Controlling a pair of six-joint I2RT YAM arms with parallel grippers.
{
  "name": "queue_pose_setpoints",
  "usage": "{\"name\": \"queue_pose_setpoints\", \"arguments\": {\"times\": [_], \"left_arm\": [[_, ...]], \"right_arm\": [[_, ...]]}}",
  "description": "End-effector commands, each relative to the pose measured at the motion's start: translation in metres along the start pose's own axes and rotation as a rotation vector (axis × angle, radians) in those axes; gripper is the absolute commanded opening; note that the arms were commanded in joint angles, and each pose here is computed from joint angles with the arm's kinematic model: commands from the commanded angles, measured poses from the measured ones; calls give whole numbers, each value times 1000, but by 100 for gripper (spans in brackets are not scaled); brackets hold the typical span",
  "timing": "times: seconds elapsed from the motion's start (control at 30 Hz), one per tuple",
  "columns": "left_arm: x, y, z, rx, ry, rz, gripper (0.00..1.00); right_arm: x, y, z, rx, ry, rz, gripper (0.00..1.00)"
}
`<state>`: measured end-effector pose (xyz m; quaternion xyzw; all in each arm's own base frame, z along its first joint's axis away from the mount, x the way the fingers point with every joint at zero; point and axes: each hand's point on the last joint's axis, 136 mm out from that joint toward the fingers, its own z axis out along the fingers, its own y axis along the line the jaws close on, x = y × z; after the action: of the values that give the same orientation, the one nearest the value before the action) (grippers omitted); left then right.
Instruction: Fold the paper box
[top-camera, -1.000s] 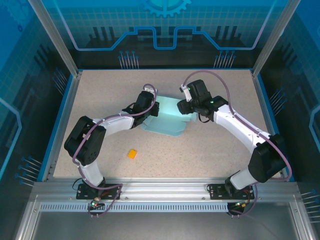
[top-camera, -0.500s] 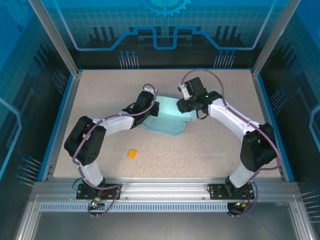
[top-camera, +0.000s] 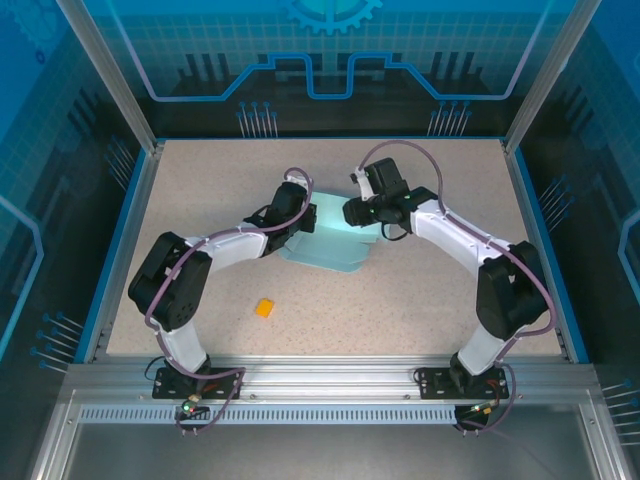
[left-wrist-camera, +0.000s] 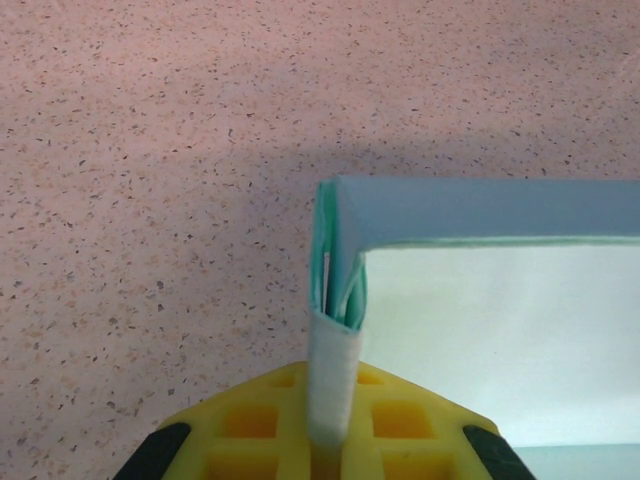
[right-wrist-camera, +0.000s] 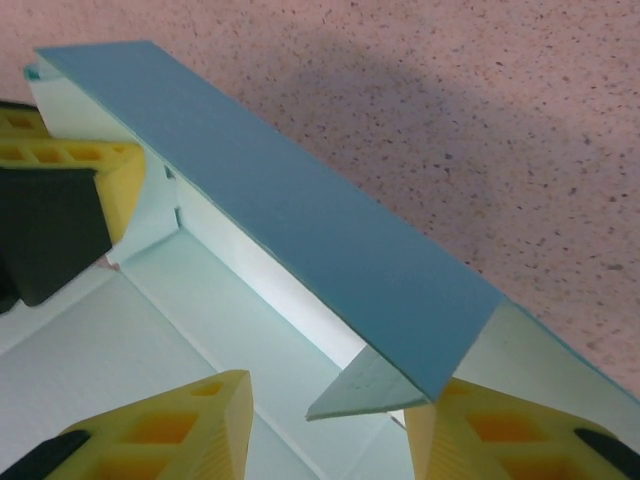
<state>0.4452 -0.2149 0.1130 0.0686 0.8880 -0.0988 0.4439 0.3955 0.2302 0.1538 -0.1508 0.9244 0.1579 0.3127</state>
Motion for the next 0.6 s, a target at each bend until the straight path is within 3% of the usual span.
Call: {"name": "queue_pose_setpoints", "arguments": {"times": [0.0,0.17,0.57], "left_arm": [[-19,-13,-10,47,-54,-10,1],[-19,-11,-11,36,-61,-8,1],[-23,-9,-15,24,-80,-13,1]], "right_arm": [[-16,24,0,-136,-81,63,44],[-10,19,-9,-151,-100,106,44],[51,-15,-29,-8,21,112,53]]}}
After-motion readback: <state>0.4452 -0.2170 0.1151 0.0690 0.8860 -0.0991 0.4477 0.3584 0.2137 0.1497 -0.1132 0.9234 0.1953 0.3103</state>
